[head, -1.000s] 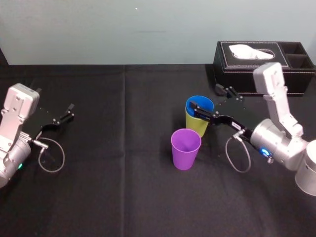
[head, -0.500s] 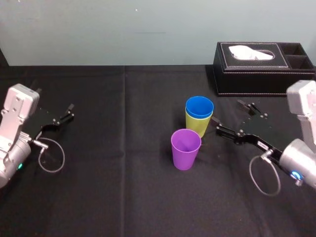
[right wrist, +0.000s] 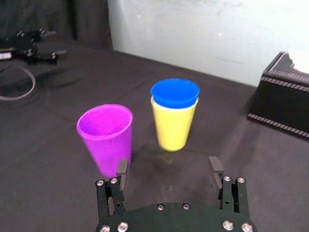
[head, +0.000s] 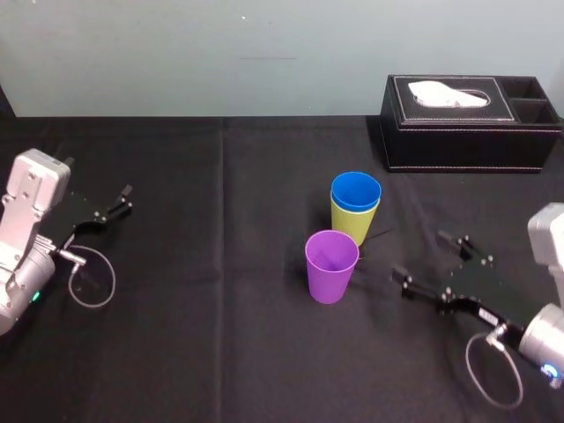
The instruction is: Stack the three plastic cups sequentially using one hand.
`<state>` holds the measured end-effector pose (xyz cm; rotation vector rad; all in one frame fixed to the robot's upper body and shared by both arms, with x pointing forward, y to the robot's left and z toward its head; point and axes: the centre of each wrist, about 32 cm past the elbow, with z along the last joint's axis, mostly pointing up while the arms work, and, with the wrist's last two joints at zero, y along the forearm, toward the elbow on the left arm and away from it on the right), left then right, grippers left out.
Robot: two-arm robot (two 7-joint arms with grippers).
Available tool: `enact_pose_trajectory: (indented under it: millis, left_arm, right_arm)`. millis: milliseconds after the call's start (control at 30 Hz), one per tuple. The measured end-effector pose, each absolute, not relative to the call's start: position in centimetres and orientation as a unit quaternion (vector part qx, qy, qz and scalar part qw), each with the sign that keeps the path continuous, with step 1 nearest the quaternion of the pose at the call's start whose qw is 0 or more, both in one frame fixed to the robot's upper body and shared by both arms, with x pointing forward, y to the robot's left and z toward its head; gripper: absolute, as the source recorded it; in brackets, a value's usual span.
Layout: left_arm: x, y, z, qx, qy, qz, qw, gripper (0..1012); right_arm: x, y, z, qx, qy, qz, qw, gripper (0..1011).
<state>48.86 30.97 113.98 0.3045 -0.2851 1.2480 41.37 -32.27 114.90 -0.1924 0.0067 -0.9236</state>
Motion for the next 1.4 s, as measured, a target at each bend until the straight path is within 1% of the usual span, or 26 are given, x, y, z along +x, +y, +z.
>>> enact_pose_trajectory:
  millis: [133, 233, 267, 300, 533, 900, 967, 1400]
  left_arm:
    - [48.9, 31.0, 114.0, 0.142, -0.132, 0.580, 0.791, 1011]
    - [48.9, 31.0, 114.0, 0.141, -0.132, 0.580, 0.791, 1011]
    - [48.9, 31.0, 114.0, 0.141, -0.132, 0.580, 0.791, 1011]
    - [48.9, 31.0, 114.0, 0.141, -0.132, 0.580, 0.791, 1011]
    - [48.9, 31.0, 114.0, 0.141, -0.132, 0.580, 0.791, 1011]
    - [48.9, 31.0, 114.0, 0.141, -0.132, 0.580, 0.791, 1011]
    - [48.9, 31.0, 114.0, 0.141, -0.132, 0.580, 0.791, 1011]
    - [48.9, 31.0, 114.0, 0.142, -0.132, 0.580, 0.791, 1011]
  right_arm:
    - [40.8, -32.3, 114.1, -0.096, 0.006, -0.436, 0.895, 1003]
    - [40.1, -32.1, 113.2, -0.094, 0.009, -0.416, 0.905, 1003]
    - [40.1, -32.1, 113.2, -0.094, 0.009, -0.416, 0.905, 1003]
    - [39.9, -31.9, 112.8, -0.090, 0.010, -0.403, 0.911, 1003]
    - [39.8, -30.9, 112.2, -0.086, 0.010, -0.374, 0.923, 1003]
    - [40.9, -28.8, 112.0, -0.076, -0.001, -0.361, 0.930, 1003]
    - [41.4, -28.2, 112.0, -0.073, -0.006, -0.362, 0.929, 1003]
    - [43.6, -26.1, 111.8, -0.064, -0.015, -0.372, 0.926, 1003]
